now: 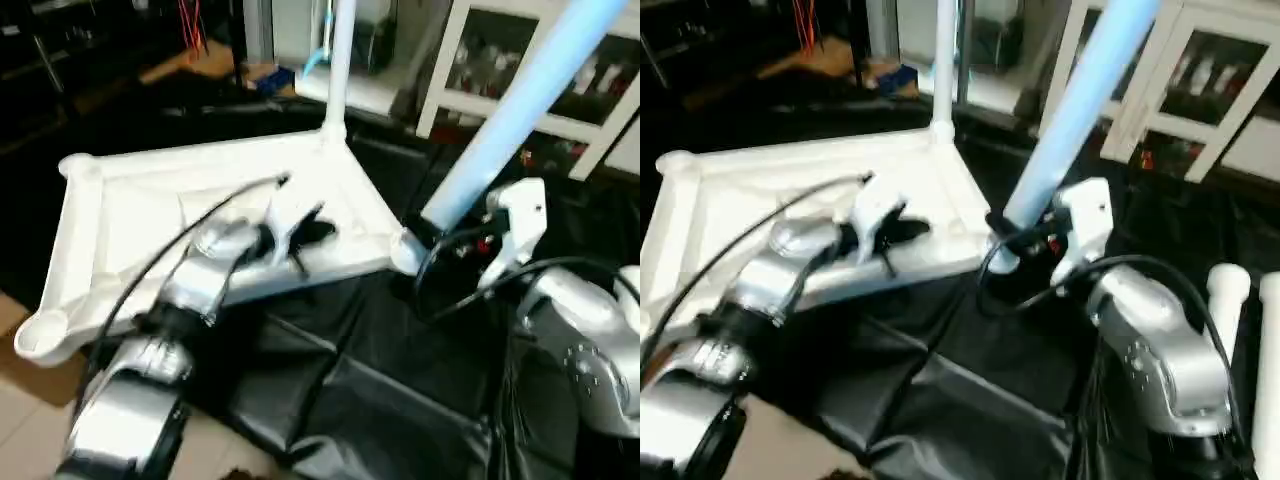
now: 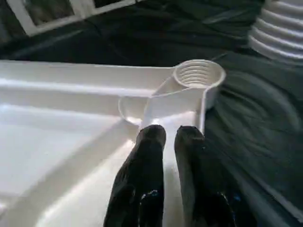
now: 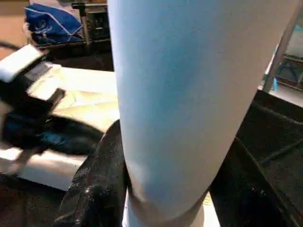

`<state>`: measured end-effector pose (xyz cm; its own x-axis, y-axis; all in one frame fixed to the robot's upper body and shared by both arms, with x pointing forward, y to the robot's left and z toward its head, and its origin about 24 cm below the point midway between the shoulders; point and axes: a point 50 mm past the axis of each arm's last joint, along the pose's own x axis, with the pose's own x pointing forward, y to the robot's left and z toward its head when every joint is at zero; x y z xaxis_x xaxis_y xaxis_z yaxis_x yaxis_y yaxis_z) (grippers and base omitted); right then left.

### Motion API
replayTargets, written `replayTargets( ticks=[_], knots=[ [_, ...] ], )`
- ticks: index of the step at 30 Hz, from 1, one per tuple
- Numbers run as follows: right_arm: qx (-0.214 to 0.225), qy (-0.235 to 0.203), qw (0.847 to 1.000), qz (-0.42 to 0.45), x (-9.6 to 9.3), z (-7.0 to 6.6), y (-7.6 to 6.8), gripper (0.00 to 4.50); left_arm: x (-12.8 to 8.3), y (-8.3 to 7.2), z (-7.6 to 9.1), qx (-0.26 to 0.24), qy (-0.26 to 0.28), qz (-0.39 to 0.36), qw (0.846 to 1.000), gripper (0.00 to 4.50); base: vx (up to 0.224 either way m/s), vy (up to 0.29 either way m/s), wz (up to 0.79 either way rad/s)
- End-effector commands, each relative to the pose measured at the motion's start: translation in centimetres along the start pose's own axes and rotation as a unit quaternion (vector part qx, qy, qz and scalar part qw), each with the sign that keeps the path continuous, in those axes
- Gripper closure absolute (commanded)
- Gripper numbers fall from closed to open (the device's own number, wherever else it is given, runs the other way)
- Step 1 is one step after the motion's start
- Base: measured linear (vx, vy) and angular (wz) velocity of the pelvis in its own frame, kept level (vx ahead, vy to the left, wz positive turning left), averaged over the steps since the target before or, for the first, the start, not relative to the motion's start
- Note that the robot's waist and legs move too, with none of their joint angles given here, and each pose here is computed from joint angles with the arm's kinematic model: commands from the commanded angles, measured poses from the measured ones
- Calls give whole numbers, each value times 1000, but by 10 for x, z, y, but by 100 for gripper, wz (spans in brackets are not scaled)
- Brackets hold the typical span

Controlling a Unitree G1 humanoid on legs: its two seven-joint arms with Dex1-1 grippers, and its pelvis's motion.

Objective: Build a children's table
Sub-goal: Rotate table base

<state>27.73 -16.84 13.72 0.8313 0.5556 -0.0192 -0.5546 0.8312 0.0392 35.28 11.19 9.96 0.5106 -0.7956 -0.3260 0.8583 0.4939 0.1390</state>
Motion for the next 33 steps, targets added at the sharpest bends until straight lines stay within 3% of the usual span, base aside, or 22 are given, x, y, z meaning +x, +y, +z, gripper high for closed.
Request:
replayTargets(
  ticks=[1,7,14,20,23,30,33],
  knots=[
    [-3,-13,1000,-23,-1,7,-10,264,-1,-4,4,-18,9,-9,1000,352,0,0,0],
    [-6,-8,999,-32,1,6,-14,264,20,-20,-1,-50,9,-17,999,296,0,0,0],
    [-15,-2,999,-44,-3,6,-16,264,44,-22,-3,-21,35,24,999,230,0,0,0],
    [-17,0,999,-50,-9,6,-17,264,47,-19,-21,-2,96,46,994,218,0,0,0],
    [-18,2,998,-57,-13,5,-17,264,50,-26,-30,-40,101,8,994,217,0,0,0],
    [-20,2,997,-68,-18,5,-19,264,57,-30,-30,-52,94,-2,994,217,0,0,0],
    [-22,2,997,-72,-20,6,-19,264,62,-30,-19,-68,67,-9,995,217,0,0,0]
  ],
)
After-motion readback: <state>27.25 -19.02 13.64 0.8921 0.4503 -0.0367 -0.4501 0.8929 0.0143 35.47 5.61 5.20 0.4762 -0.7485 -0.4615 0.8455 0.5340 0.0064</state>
